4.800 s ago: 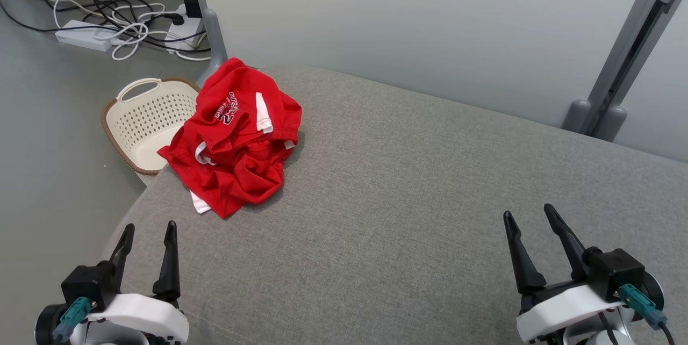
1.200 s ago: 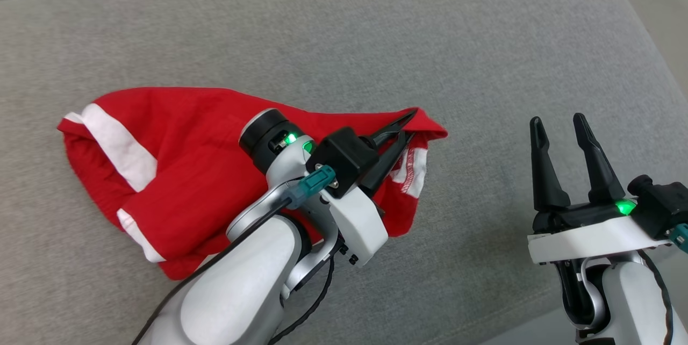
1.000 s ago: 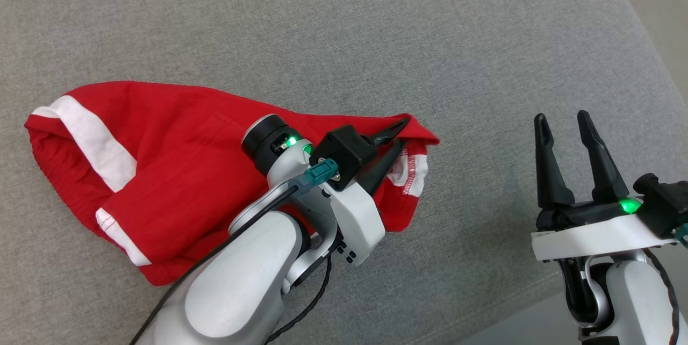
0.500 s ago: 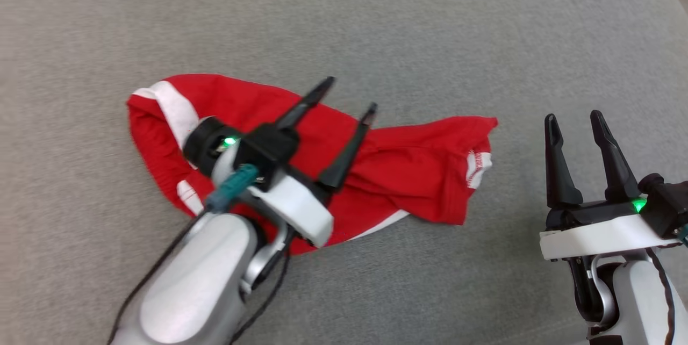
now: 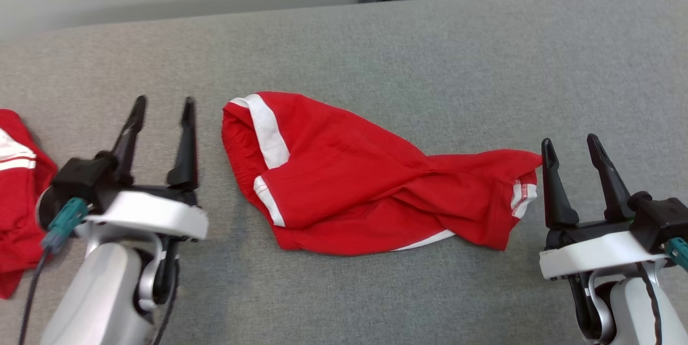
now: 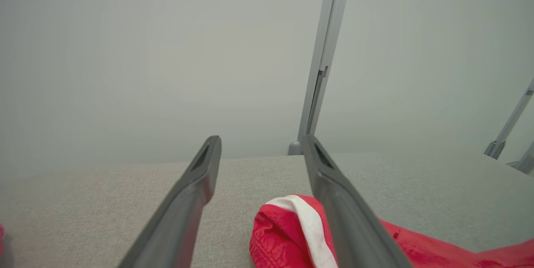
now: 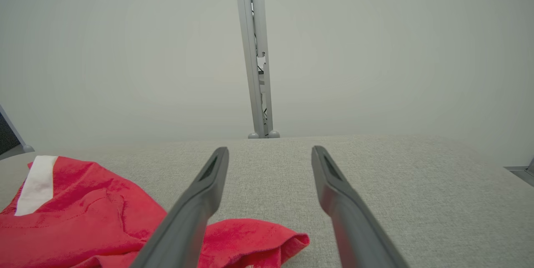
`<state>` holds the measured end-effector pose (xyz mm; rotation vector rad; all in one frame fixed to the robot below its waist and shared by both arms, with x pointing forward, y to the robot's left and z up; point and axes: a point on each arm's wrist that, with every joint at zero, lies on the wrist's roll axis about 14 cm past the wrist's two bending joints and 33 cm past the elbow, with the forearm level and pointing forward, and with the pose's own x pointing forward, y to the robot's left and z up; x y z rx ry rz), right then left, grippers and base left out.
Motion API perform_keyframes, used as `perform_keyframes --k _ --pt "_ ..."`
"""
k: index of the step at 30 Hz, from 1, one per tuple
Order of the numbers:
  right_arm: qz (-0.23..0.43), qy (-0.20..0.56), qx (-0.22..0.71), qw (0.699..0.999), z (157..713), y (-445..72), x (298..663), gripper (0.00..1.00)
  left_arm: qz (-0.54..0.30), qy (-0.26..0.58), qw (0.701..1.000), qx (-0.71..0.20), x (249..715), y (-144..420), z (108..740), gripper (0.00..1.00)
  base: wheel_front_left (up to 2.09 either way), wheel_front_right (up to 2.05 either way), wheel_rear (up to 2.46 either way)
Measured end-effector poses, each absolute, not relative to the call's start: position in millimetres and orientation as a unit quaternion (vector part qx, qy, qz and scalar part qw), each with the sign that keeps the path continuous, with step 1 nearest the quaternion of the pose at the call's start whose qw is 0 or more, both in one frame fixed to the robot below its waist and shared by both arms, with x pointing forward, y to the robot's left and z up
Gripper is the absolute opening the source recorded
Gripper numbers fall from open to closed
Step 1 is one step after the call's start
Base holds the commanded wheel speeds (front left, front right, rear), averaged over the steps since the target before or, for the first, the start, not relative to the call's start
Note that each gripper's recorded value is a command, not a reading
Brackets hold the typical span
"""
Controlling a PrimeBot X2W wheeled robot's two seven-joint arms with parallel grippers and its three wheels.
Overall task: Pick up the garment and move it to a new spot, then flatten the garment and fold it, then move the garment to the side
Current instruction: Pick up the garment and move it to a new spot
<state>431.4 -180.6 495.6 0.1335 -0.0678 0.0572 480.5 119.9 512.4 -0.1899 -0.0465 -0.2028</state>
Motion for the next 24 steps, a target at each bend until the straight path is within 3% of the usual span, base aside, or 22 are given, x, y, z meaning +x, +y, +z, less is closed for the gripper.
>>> perform_keyframes --k 4,9,24 --pt "0.043 -0.037 0.067 0.996 500.5 -170.5 425.5 1.0 -0.029 -0.038 0.995 -0.088 461.3 172.9 517.3 1.0 0.0 0.0 0.0" --pt "0.054 -0.04 0.063 0.996 505.1 -165.3 417.1 1.0 -0.005 -0.037 0.996 -0.082 432.1 200.7 515.0 1.0 0.0 0.0 0.0" --pt "0.062 -0.035 0.059 0.996 508.0 -163.4 390.7 1.0 -0.01 -0.01 0.999 -0.039 378.3 209.9 499.7 1.0 0.0 0.0 0.0"
